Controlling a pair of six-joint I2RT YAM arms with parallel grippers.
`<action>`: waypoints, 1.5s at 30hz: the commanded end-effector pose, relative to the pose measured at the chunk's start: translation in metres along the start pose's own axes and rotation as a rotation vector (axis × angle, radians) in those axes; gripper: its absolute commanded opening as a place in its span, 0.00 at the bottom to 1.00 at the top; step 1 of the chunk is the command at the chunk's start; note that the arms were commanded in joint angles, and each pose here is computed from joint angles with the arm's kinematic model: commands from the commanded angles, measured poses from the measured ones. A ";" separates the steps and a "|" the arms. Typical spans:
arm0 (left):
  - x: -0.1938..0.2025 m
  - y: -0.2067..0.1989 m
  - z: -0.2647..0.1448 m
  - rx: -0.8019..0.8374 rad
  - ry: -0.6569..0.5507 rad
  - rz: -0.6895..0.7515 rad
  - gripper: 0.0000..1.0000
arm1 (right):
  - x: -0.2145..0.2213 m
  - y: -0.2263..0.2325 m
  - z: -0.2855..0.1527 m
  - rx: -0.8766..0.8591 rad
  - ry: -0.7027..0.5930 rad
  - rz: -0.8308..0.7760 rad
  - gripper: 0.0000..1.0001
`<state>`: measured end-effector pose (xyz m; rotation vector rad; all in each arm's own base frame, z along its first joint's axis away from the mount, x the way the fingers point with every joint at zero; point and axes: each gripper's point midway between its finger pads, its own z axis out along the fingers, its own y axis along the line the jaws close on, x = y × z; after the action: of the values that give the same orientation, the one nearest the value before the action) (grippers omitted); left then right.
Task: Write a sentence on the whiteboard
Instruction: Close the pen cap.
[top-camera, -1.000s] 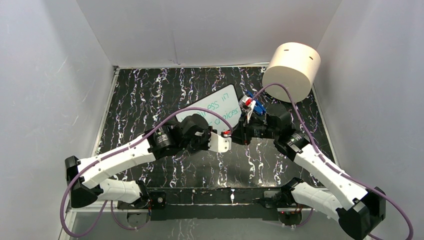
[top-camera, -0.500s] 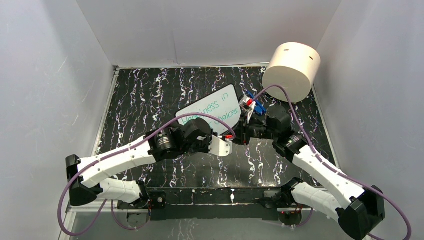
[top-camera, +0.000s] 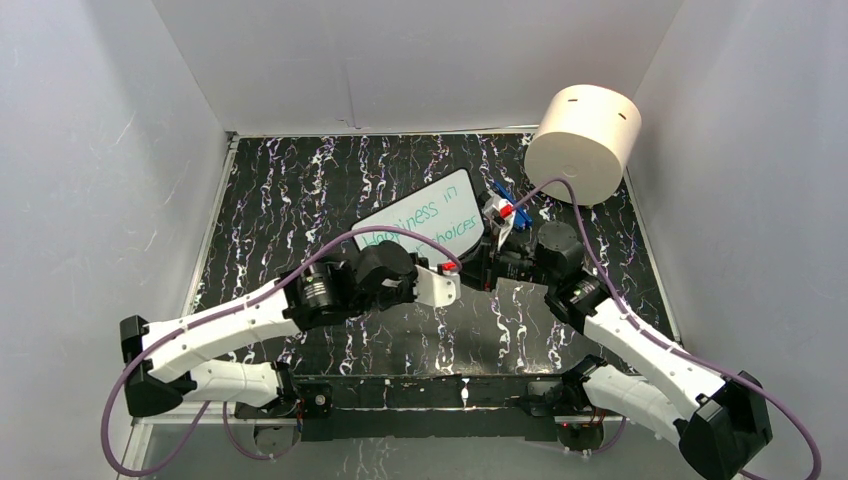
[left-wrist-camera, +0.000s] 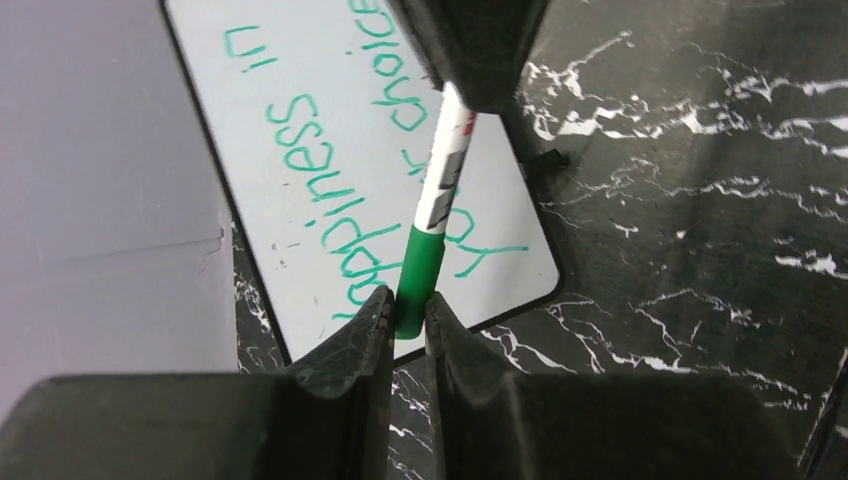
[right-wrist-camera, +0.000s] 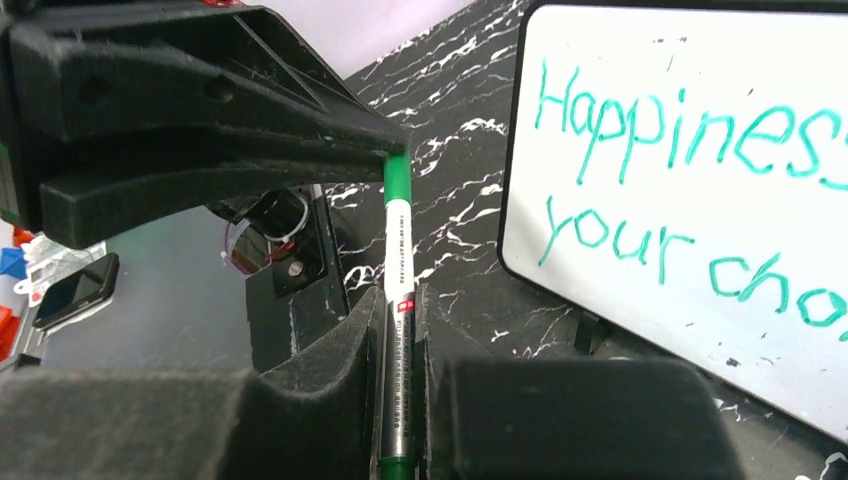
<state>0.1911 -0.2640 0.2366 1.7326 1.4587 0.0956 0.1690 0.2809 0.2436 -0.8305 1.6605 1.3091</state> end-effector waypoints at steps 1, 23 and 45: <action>-0.062 0.043 -0.035 -0.208 -0.311 -0.209 0.18 | -0.010 -0.032 0.002 0.151 -0.098 -0.058 0.00; 0.001 0.073 -0.016 -0.364 -0.299 -1.234 0.49 | -0.019 -0.031 -0.014 0.175 -0.318 -0.083 0.00; -0.015 0.059 0.028 -0.053 -0.334 -1.480 0.44 | -0.028 -0.018 -0.019 0.130 -0.374 -0.103 0.00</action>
<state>0.2498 -0.2799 0.2577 0.2618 2.0560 -0.7848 0.1939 0.2596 0.2388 -0.5568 1.4750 1.1810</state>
